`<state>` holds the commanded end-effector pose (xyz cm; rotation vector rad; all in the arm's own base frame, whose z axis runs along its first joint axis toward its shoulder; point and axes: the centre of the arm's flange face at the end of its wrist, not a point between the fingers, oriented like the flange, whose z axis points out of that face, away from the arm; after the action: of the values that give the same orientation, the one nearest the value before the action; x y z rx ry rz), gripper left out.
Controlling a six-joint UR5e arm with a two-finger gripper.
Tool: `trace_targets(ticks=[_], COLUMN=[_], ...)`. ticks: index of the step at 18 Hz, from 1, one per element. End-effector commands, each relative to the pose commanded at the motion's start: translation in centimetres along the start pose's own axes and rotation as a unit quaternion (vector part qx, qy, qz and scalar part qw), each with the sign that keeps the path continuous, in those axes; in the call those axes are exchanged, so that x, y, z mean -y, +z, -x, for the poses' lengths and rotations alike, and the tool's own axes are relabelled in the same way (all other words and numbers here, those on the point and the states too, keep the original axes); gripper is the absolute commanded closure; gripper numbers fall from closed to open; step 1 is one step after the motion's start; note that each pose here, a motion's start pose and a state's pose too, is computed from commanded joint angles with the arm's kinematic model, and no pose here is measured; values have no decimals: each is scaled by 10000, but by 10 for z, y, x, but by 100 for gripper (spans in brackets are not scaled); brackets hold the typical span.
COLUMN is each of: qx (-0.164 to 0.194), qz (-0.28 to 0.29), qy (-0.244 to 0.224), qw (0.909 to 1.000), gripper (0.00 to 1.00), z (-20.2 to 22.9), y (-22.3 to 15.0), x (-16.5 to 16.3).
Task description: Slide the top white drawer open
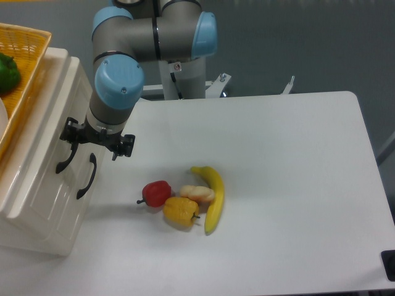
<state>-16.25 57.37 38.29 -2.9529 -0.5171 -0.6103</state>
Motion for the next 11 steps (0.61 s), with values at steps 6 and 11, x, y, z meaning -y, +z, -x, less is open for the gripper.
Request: trace_targets(ticks=[6,11], qx=[5,8], qz=[36,59], qy=[60,51], qw=[10000,10000], gripper=[0,0], z=[-7,-6], y=[4,6], x=[0,-1])
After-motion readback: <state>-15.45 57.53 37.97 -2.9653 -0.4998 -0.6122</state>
